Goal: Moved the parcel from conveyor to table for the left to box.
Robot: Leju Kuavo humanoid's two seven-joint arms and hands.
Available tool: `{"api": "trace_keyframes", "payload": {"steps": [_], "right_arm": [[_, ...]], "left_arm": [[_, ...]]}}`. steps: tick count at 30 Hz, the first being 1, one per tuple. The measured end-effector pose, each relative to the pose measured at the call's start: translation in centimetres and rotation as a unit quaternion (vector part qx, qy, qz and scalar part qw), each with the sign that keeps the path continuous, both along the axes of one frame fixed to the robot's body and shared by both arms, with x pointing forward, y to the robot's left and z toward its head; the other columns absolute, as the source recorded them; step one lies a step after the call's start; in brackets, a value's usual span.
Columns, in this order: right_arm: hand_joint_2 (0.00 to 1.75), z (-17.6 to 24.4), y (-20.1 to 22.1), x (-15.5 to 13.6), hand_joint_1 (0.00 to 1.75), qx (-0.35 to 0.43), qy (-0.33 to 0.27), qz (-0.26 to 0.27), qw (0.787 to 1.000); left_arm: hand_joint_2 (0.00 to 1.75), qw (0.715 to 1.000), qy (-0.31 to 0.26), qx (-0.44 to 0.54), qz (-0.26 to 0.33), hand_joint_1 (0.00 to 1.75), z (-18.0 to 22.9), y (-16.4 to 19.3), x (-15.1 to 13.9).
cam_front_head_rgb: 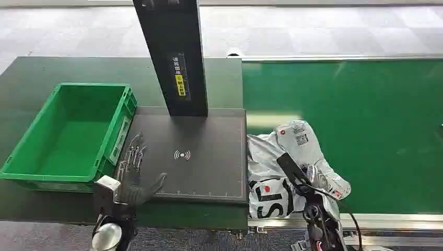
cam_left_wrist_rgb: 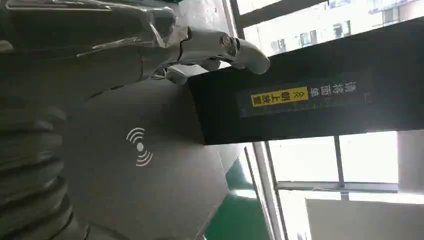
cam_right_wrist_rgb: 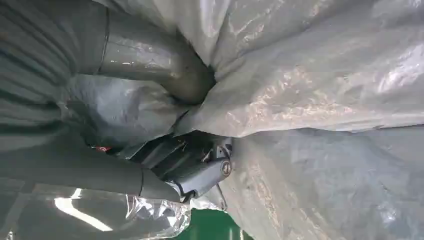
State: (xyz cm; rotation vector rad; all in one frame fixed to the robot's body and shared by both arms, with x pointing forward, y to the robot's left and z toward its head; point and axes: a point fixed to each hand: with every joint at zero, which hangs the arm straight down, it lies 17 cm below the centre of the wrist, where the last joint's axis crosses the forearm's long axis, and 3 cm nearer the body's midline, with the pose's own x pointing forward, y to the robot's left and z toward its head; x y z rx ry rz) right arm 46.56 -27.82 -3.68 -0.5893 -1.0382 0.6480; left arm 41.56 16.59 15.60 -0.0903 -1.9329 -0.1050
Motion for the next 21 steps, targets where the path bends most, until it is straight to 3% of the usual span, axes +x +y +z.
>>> {"api": "trace_keyframes", "payload": {"steps": [6, 9, 12, 21], "right_arm": [[1.75, 2.3, 1.2, 0.5, 1.75, 0.05, -0.056, 0.01, 0.997], [1.75, 5.4, 4.0, 0.9, 1.75, 0.139, -0.107, 0.056, 0.983], [1.75, 8.2, 5.2, 0.9, 1.75, 0.176, -0.153, 0.078, 0.969], [1.75, 12.1, 6.0, 0.5, 1.75, 0.191, -0.213, 0.098, 0.953]], "left_arm": [[1.75, 1.0, 0.003, 0.0, 0.0, 0.0, -0.3, 0.0, -0.2], [1.75, 1.0, 0.004, 0.0, 0.001, 0.0, -0.4, 0.1, -0.3], [1.75, 1.0, 0.002, -0.001, 0.001, 0.0, -0.5, 0.1, -0.5], [1.75, 1.0, 0.0, -0.001, 0.002, 0.0, -0.5, 0.2, -0.6]]}}
